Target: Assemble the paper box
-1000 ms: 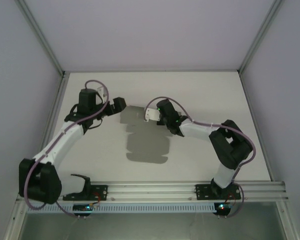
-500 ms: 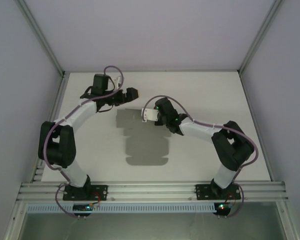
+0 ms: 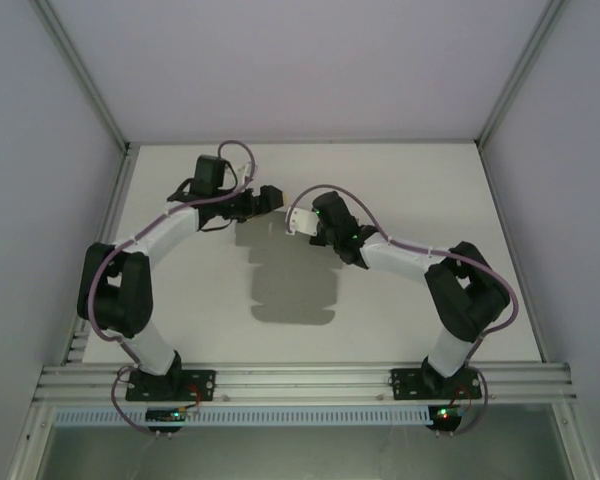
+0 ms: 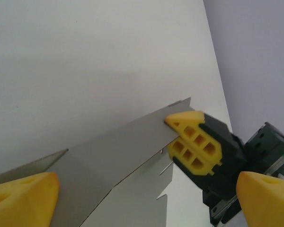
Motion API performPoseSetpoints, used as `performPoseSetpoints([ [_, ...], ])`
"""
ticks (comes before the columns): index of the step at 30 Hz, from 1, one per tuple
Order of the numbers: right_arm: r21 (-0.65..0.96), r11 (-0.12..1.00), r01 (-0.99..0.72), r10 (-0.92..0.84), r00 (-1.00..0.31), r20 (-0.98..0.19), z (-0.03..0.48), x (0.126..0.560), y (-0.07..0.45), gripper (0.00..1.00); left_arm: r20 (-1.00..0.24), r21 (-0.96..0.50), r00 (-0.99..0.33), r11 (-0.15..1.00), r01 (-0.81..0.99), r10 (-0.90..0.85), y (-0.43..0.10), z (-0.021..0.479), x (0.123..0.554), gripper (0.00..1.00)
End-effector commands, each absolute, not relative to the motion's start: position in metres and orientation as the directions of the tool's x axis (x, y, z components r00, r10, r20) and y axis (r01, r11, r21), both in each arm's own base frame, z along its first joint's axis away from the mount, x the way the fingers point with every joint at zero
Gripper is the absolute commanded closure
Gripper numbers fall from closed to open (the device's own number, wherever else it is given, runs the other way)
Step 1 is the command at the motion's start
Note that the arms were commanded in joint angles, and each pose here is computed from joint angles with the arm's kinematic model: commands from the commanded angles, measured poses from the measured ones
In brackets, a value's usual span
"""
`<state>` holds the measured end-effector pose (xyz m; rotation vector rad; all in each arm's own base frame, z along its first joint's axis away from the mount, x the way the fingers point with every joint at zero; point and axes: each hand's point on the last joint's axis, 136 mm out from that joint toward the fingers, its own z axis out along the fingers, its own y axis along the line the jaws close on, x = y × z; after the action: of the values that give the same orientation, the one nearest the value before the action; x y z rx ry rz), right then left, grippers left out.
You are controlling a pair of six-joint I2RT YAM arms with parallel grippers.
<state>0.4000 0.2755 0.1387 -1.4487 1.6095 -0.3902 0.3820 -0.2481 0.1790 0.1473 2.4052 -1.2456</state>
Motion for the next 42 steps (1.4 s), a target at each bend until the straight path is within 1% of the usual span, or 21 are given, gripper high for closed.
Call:
performPoseSetpoints([
  [1, -0.768, 0.413, -0.49, -0.865, 0.053, -0.499, 0.179, 0.423, 0.273, 1.0, -0.381, -0.806, -0.919, 0.524, 0.275, -0.104, -0.262, 0.186, 0.367, 0.05],
  [4, -0.737, 0.438, -0.516, -0.832, 0.078, -0.549, 0.179, 0.417, 0.283, 1.0, -0.382, -0.847, -0.917, 0.44, 0.299, -0.113, -0.272, 0.196, 0.37, 0.07],
  [7, -0.717, 0.457, -0.527, -0.815, 0.075, -0.575, 0.176, 0.415, 0.289, 1.0, -0.375, -0.893, -0.92, 0.312, 0.325, -0.115, -0.286, 0.214, 0.371, 0.13],
  [9, -0.708, 0.469, -0.529, -0.805, 0.074, -0.589, 0.174, 0.415, 0.292, 1.0, -0.373, -0.908, -0.922, 0.247, 0.339, -0.107, -0.293, 0.224, 0.371, 0.13],
  [10, -0.701, 0.478, -0.529, -0.798, 0.073, -0.599, 0.174, 0.415, 0.294, 1.0, -0.368, -0.912, -0.924, 0.232, 0.338, -0.105, -0.295, 0.225, 0.371, 0.13],
  [14, -0.683, 0.478, -0.552, -0.775, 0.102, -0.624, 0.17, 0.408, 0.305, 1.0, -0.377, -0.91, -0.919, 0.23, 0.344, -0.116, -0.301, 0.222, 0.378, 0.13],
  [17, -0.639, 0.495, -0.589, -0.74, 0.098, -0.665, 0.164, 0.403, 0.315, 1.0, -0.384, -0.919, -0.912, 0.151, 0.363, -0.145, -0.311, 0.235, 0.383, 0.13],
  [20, -0.639, 0.506, -0.579, -0.729, 0.108, -0.675, 0.163, 0.404, 0.321, 1.0, -0.376, -0.927, -0.914, 0.065, 0.37, -0.152, -0.318, 0.248, 0.385, 0.14],
  [22, -0.636, 0.512, -0.577, -0.723, 0.109, -0.682, 0.163, 0.404, 0.322, 1.0, -0.357, -0.934, -0.924, 0.049, 0.354, -0.137, -0.321, 0.248, 0.385, 0.14],
  [23, -0.634, 0.512, -0.579, -0.722, 0.109, -0.683, 0.163, 0.403, 0.322, 1.0, -0.357, -0.934, -0.925, 0.059, 0.352, -0.13, -0.321, 0.245, 0.386, 0.14],
  [26, -0.629, 0.525, -0.574, -0.716, 0.101, -0.69, 0.166, 0.403, 0.318, 1.0, -0.353, -0.932, -0.925, 0.137, 0.335, -0.14, -0.318, 0.23, 0.389, 0.14],
  [29, -0.627, 0.523, -0.577, -0.723, 0.088, -0.685, 0.167, 0.403, 0.309, 1.0, -0.401, -0.904, -0.903, 0.227, 0.363, -0.153, -0.306, 0.228, 0.388, 0.12],
  [31, -0.637, 0.515, -0.574, -0.739, 0.079, -0.669, 0.169, 0.405, 0.298, 1.0, -0.454, -0.865, -0.875, 0.319, 0.387, -0.17, -0.289, 0.231, 0.386, 0.07],
  [33, -0.649, 0.49, -0.582, -0.766, 0.069, -0.64, 0.169, 0.406, 0.286, 1.0, -0.507, -0.807, -0.841, 0.447, 0.387, -0.188, -0.262, 0.229, 0.385, 0.0],
  [34, -0.655, 0.477, -0.586, -0.778, 0.064, -0.625, 0.17, 0.407, 0.28, 1.0, -0.531, -0.771, -0.825, 0.516, 0.374, -0.195, -0.248, 0.226, 0.384, 0.0],
  [36, -0.658, 0.417, -0.627, -0.818, 0.056, -0.572, 0.166, 0.402, 0.267, 1.0, -0.566, -0.689, -0.797, 0.651, 0.317, -0.21, -0.213, 0.216, 0.381, 0.0],
  [38, -0.68, 0.356, -0.641, -0.857, 0.066, -0.512, 0.166, 0.402, 0.257, 1.0, -0.58, -0.631, -0.784, 0.732, 0.258, -0.223, -0.183, 0.207, 0.376, 0.0],
  [40, -0.683, 0.288, -0.671, -0.904, 0.044, -0.425, 0.164, 0.4, 0.244, 1.0, -0.584, -0.602, -0.775, 0.769, 0.214, -0.242, -0.157, 0.198, 0.369, 0.0],
  [42, -0.643, 0.246, -0.725, -0.928, 0.015, -0.371, 0.163, 0.395, 0.235, 1.0, -0.575, -0.603, -0.769, 0.78, 0.167, -0.279, -0.135, 0.187, 0.363, 0.01],
])
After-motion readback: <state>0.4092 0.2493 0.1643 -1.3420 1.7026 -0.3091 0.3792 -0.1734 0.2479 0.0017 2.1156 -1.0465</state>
